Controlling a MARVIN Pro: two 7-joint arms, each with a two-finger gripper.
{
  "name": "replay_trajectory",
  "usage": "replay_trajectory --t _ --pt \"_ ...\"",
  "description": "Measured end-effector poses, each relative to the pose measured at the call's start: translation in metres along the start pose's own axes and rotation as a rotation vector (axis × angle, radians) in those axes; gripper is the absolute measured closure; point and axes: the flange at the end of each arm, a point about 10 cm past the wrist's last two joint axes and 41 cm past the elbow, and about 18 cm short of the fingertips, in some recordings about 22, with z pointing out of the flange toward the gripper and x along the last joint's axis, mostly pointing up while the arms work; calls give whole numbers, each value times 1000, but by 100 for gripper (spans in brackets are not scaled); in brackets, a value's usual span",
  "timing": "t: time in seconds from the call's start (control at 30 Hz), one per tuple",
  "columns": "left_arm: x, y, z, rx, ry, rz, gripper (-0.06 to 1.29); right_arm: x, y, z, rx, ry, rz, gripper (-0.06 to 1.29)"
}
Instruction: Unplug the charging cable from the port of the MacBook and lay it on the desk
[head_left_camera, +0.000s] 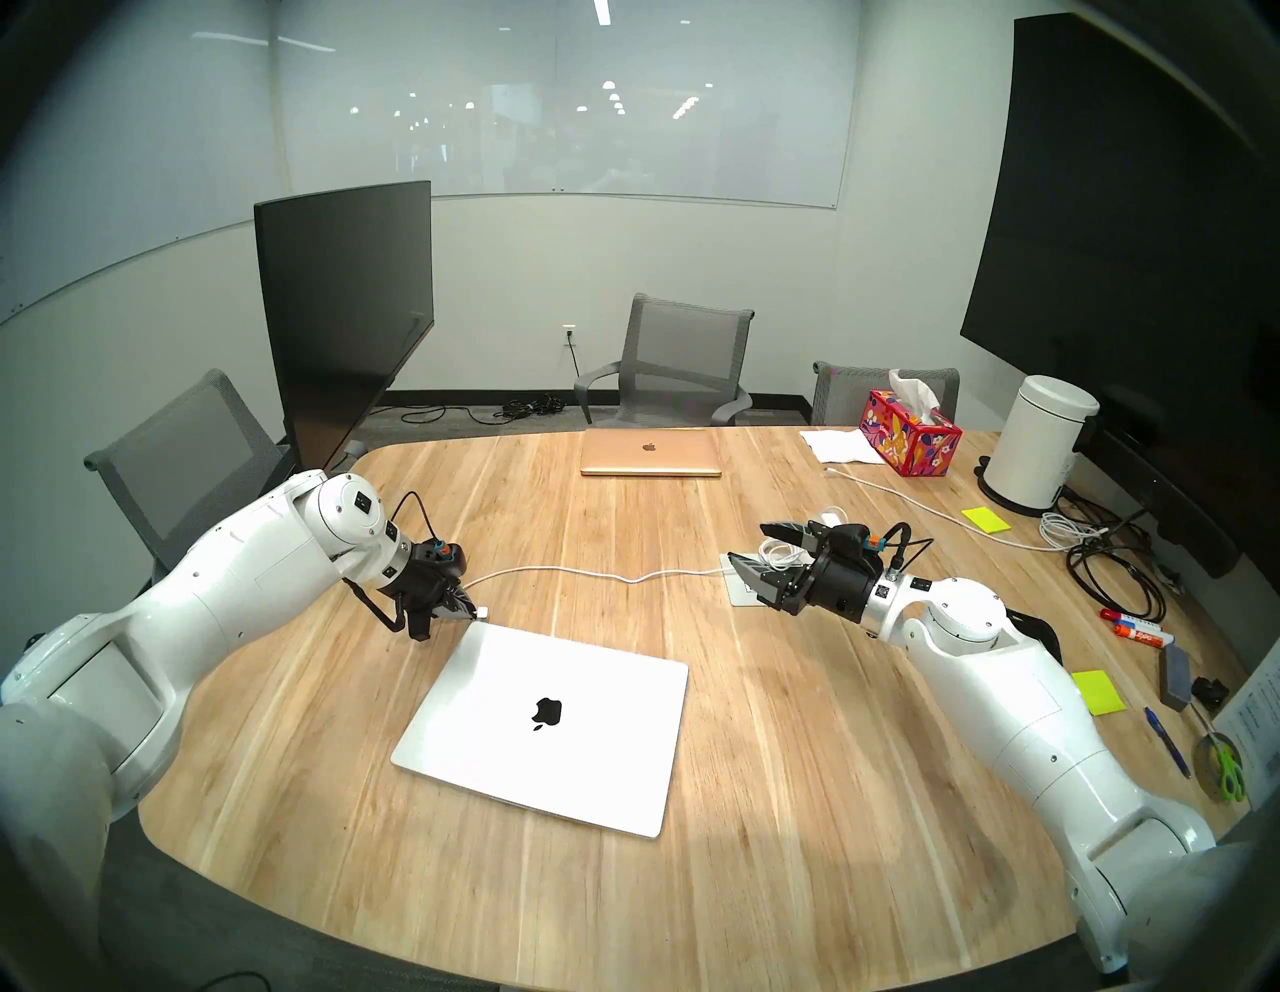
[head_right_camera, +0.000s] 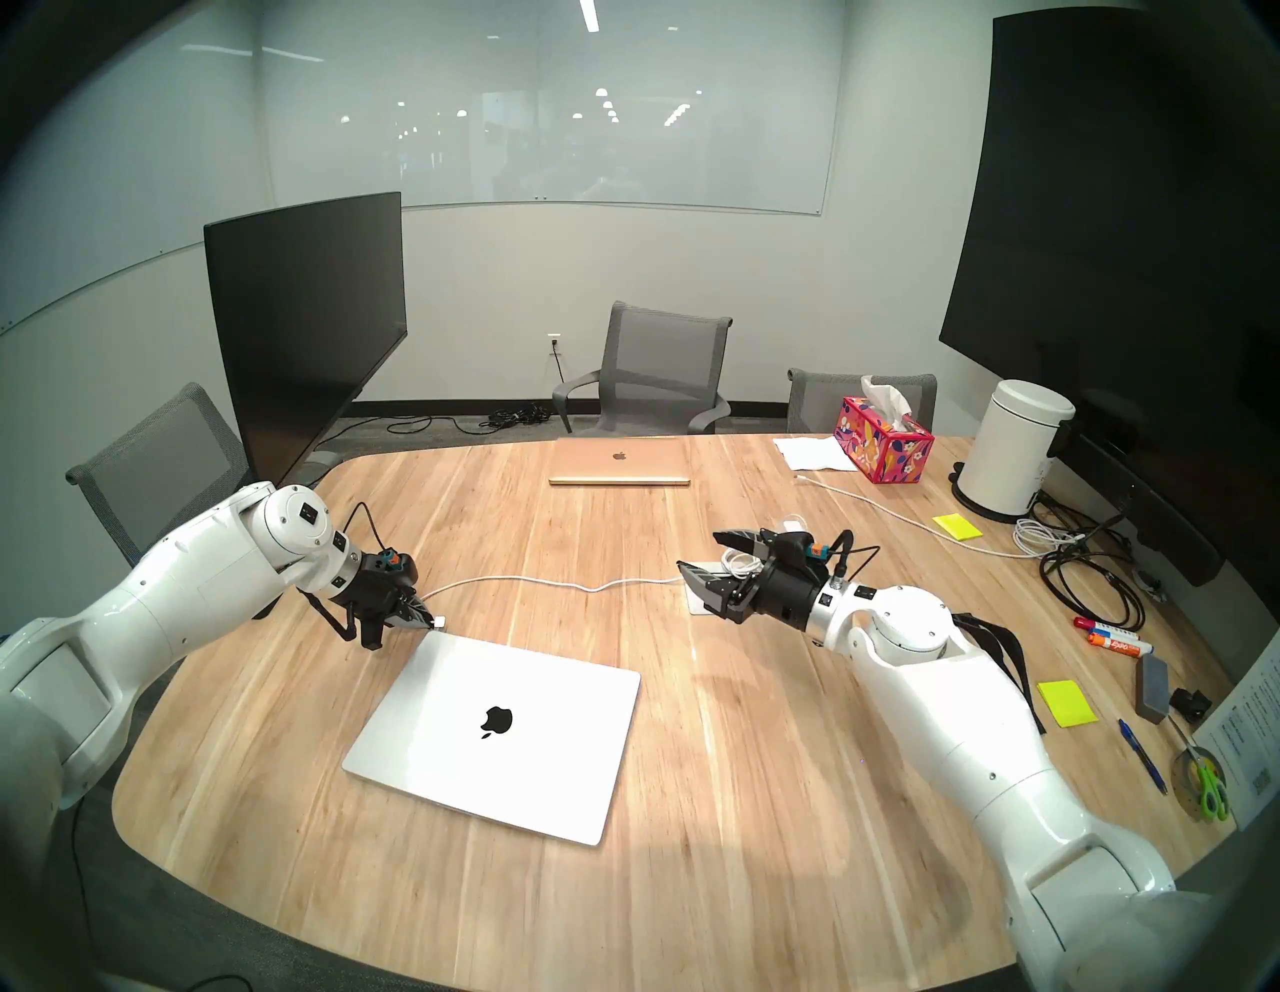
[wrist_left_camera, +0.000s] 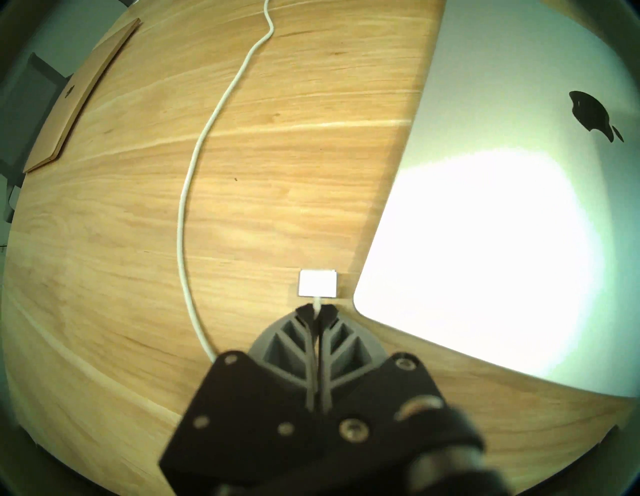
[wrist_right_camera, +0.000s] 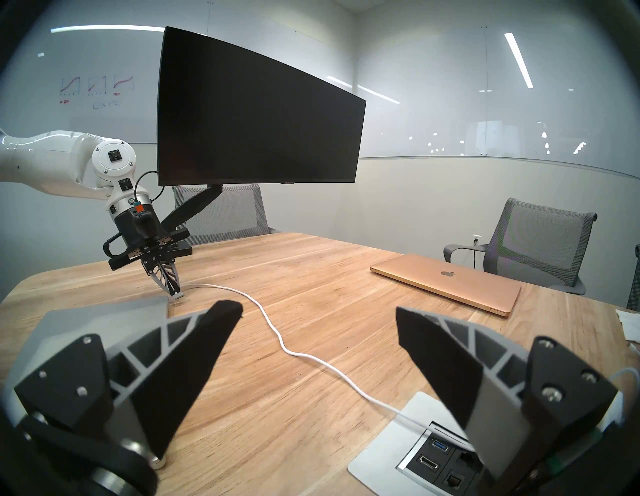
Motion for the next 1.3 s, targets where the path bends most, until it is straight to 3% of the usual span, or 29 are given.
replay_trajectory --t 0.73,0.97,1.3 --pt "22 -21 4 38 3 -16 125 0 0 0 0 0 0 1" --pt "23 -22 9 34 1 -34 109 0 0 0 0 0 0 1" --pt "28 -21 12 25 13 -42 97 0 0 0 0 0 0 1"
